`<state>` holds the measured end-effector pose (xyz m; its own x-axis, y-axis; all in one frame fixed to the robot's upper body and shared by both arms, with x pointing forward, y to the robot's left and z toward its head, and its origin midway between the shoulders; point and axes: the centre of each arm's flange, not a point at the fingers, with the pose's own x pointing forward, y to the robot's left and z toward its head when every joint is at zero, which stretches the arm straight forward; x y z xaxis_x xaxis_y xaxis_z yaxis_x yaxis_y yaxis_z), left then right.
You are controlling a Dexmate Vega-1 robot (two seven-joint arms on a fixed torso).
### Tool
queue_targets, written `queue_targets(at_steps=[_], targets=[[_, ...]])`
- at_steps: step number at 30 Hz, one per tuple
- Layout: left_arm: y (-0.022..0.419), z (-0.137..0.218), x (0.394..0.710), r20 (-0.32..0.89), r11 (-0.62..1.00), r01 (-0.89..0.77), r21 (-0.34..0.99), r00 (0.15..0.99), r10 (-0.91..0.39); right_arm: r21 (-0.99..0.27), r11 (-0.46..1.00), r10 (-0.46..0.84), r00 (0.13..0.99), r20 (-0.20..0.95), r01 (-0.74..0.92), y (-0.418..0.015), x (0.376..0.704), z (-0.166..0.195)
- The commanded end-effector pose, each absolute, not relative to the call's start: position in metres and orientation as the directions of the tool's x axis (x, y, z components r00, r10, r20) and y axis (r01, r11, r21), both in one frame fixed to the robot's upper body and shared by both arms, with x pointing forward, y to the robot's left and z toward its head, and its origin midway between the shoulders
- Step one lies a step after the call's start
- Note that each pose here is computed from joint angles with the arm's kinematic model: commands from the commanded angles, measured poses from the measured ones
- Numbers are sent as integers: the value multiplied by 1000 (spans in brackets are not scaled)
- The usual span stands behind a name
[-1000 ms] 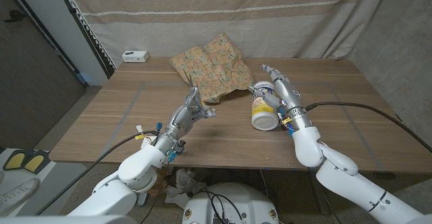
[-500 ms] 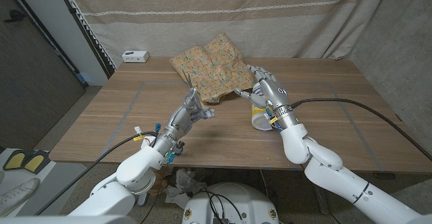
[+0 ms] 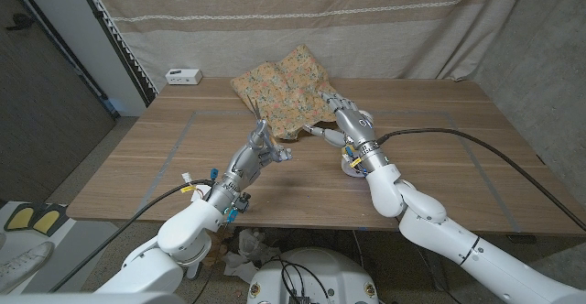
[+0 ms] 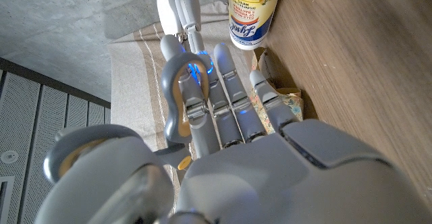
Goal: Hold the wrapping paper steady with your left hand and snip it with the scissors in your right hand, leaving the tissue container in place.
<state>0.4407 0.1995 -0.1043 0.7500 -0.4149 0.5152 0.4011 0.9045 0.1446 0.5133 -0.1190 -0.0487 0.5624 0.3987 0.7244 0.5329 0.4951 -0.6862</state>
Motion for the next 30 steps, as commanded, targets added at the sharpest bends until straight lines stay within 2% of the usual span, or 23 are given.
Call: queue_targets(at_steps=[1,12,30], targets=[[198,-106,442,514,902,407,143,748,-419,-704,456,437,552,710,545,-99,521,-46],[200,-107,442,527,909,394,135,749,-403,-742,361,490,562,666,565,-84,517,-36],[200,-112,441,526,906,404,130,746,-408,-828,235,551,631,546,510,-64,525,-19]])
